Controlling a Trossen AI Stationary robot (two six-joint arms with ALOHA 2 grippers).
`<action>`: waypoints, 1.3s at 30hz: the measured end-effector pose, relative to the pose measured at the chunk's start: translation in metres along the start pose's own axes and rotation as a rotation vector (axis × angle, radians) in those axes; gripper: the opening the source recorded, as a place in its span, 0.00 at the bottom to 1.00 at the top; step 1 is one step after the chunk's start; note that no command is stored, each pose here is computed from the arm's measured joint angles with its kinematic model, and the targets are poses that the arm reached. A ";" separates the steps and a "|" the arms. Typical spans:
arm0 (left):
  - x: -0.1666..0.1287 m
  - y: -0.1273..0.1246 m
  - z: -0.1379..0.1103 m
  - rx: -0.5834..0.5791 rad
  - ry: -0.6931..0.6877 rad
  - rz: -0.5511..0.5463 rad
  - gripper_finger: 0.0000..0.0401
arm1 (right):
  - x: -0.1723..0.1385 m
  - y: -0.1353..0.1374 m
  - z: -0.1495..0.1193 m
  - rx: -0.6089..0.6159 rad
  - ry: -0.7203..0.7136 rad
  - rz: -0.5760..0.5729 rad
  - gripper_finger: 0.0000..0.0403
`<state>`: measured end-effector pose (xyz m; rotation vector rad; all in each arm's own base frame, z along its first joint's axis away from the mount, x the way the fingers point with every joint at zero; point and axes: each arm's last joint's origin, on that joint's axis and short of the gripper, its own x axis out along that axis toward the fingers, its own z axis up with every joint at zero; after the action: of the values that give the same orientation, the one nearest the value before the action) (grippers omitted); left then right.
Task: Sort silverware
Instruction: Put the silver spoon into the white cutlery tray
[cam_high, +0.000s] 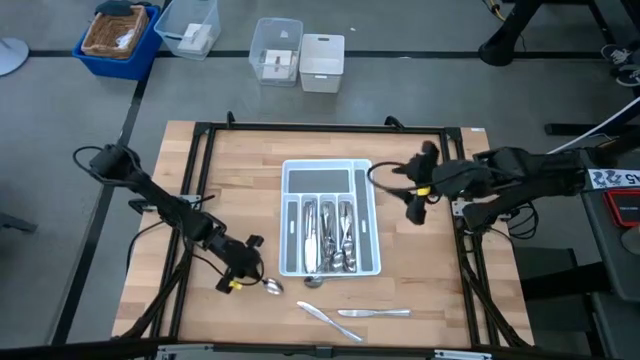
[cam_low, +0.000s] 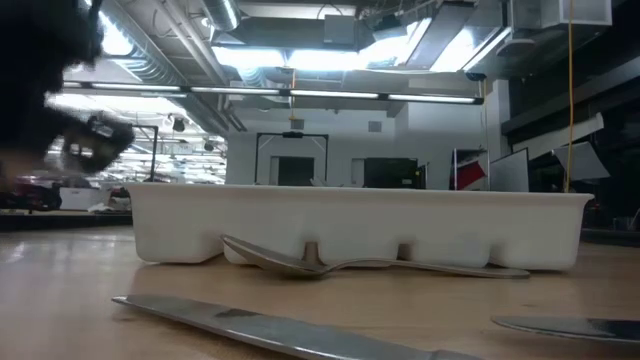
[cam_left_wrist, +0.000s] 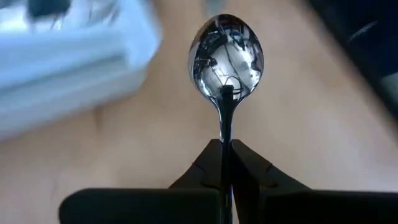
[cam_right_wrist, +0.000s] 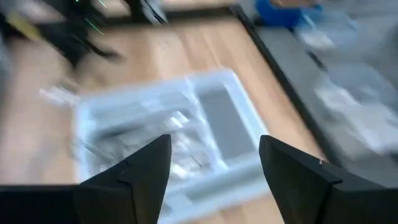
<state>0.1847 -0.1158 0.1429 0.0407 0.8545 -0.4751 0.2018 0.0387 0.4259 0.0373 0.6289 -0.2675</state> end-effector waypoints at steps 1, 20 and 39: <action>-0.002 -0.002 0.006 0.007 -0.019 -0.025 0.01 | 0.000 -0.002 -0.005 -0.017 0.040 -0.039 0.62; -0.042 0.079 0.134 0.710 -0.324 0.578 0.01 | 0.009 -0.009 -0.040 0.030 0.322 -0.176 0.62; 0.053 0.166 0.144 1.434 -0.078 0.499 0.04 | 0.070 0.017 -0.072 0.248 0.288 0.005 0.62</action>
<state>0.3868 -0.0198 0.1743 1.5024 0.2533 -0.5204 0.2193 0.0468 0.3263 0.3206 0.8789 -0.3374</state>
